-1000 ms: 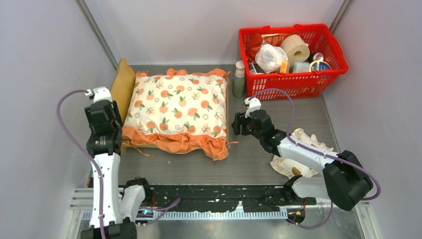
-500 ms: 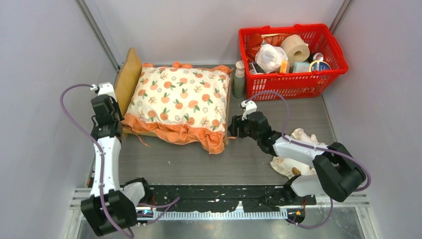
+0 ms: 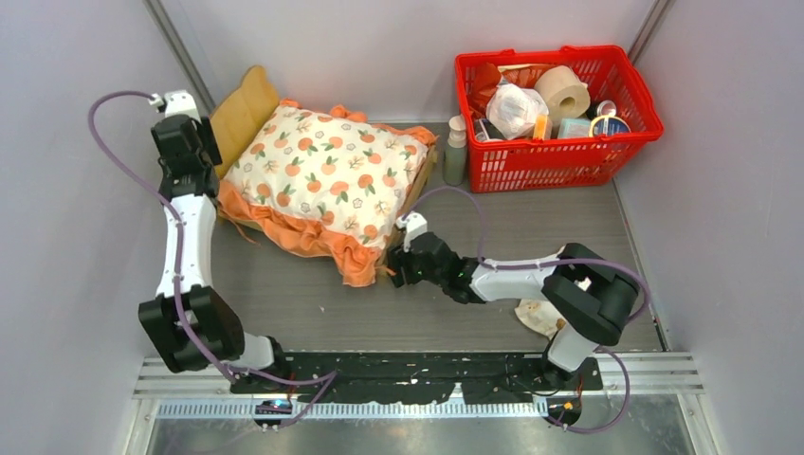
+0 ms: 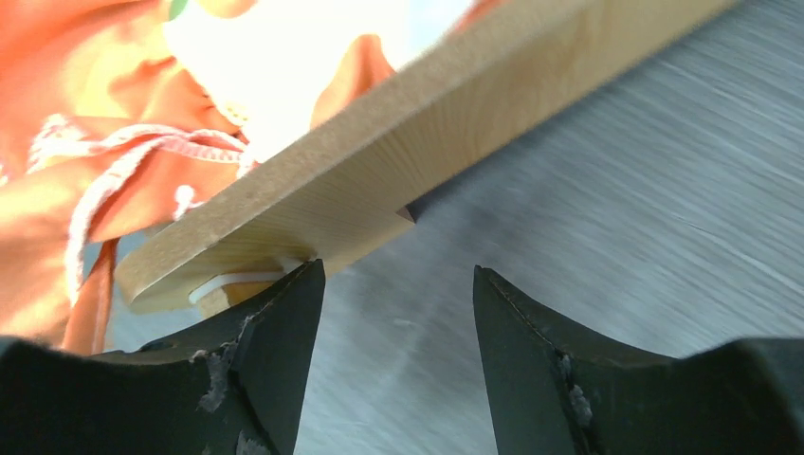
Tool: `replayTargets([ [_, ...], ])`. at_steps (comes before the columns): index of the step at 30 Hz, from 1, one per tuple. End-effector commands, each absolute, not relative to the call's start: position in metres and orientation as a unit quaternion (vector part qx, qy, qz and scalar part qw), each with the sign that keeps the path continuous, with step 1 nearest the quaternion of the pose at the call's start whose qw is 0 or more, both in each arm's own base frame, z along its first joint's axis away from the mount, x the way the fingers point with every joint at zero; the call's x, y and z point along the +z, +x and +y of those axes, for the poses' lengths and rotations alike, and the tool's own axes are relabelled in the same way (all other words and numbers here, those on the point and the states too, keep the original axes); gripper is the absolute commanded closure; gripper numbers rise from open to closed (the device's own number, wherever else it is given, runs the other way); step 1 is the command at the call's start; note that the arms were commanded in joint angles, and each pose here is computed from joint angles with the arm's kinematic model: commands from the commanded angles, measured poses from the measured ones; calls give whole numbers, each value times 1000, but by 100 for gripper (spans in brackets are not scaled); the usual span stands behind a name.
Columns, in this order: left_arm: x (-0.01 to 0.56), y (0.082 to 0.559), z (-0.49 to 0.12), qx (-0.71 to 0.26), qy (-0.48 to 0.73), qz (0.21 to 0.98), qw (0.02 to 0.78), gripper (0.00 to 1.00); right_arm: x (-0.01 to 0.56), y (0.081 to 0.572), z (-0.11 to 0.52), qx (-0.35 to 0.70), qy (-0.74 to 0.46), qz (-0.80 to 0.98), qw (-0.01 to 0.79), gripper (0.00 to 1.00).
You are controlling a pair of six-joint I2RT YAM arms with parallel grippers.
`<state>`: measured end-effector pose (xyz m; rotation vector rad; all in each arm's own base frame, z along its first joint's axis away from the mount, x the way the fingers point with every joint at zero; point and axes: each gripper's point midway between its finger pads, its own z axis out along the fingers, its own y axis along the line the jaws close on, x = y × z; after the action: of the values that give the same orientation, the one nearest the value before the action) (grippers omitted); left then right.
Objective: Set up the pet bed
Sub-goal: Adjust the bed frame at the center of the board.
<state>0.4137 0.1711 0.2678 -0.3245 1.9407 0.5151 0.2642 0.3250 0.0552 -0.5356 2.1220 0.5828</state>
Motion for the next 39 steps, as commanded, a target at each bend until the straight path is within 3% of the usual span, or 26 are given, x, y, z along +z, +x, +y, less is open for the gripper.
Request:
replayTargets([
  [1, 371, 390, 145, 207, -167, 733, 626, 37, 112, 249, 403, 320, -229, 790, 469, 35],
  [9, 370, 344, 30, 45, -35, 746, 663, 39, 146, 199, 465, 343, -300, 763, 458, 35],
  [12, 356, 325, -28, -42, 44, 758, 649, 42, 148, 194, 433, 299, -306, 782, 454, 34],
  [18, 312, 310, -121, -123, 143, 793, 580, 46, 218, 215, 326, 231, -235, 761, 559, 33],
  [24, 248, 329, -185, -105, 206, 837, 495, 47, 286, 215, 241, 216, -151, 715, 647, 32],
  [32, 187, 347, -245, -102, 276, 870, 396, 54, 296, 213, 196, 195, -121, 703, 673, 32],
  [39, 186, 355, -268, -72, 304, 857, 411, 51, 292, 214, 190, 189, -122, 702, 676, 31],
])
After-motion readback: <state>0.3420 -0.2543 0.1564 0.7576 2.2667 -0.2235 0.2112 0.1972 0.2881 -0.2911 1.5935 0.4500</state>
